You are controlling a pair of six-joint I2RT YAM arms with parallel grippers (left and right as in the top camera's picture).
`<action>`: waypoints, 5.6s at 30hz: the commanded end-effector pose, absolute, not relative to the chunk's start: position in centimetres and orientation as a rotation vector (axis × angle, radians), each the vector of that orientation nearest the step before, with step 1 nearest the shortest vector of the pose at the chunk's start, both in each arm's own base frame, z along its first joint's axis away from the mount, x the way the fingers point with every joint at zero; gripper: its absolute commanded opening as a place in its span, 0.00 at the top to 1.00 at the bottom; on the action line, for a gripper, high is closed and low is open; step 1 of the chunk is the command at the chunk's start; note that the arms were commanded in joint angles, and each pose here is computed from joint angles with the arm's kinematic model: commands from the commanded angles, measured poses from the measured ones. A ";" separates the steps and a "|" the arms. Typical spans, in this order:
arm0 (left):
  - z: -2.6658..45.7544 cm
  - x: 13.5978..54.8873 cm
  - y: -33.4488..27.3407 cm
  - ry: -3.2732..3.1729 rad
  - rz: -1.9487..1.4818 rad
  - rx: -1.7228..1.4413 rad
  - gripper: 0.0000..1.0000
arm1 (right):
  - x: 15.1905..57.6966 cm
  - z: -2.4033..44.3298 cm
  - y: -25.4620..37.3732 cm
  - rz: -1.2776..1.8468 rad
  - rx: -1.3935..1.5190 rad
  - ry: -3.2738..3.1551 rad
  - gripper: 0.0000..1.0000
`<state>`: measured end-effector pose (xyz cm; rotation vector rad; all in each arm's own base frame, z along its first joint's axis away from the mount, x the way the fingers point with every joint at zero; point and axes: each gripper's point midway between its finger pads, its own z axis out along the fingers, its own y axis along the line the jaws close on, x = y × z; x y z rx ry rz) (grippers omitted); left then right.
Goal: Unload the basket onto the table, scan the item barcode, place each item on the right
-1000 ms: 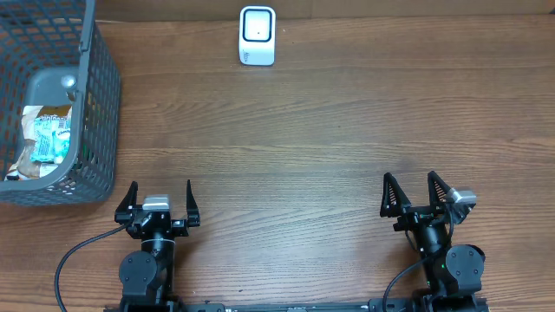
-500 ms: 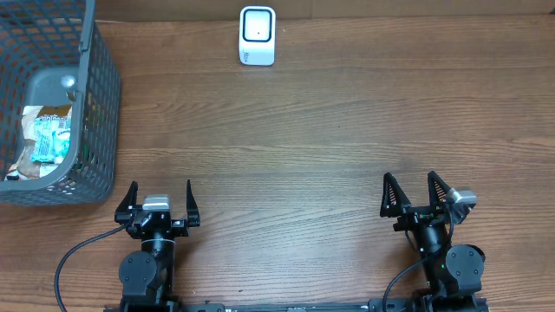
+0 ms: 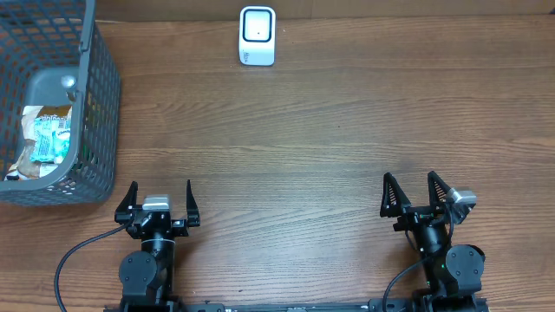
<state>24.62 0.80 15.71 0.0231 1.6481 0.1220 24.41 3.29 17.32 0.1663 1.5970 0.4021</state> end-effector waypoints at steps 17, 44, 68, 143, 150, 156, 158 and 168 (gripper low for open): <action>15.8 24.6 0.9 1.641 0.139 0.035 0.00 | 24.4 17.0 3.4 0.404 0.163 1.598 0.00; 15.8 24.6 0.9 1.641 0.139 0.035 0.01 | 24.4 17.0 3.4 0.404 0.163 1.598 0.00; 16.0 24.5 1.9 1.634 0.269 0.079 0.01 | 24.4 17.0 3.4 0.404 0.163 1.598 0.00; 41.1 31.5 -4.7 2.146 -0.321 0.011 0.00 | 24.4 17.0 3.4 0.404 0.163 1.598 0.00; 41.4 31.7 -4.7 2.134 -0.335 -0.015 0.00 | 24.4 17.0 3.4 0.404 0.163 1.598 0.00; 41.4 31.7 -4.7 2.135 -0.335 -0.015 0.00 | 24.4 17.0 3.4 0.404 0.163 1.598 0.00; 41.3 31.6 -4.7 2.137 -0.335 -0.015 0.01 | 24.4 17.0 3.4 0.404 0.163 1.598 0.00; 41.3 31.6 -4.7 2.138 -0.335 -0.015 0.00 | 24.4 17.0 3.4 0.404 0.163 1.598 0.00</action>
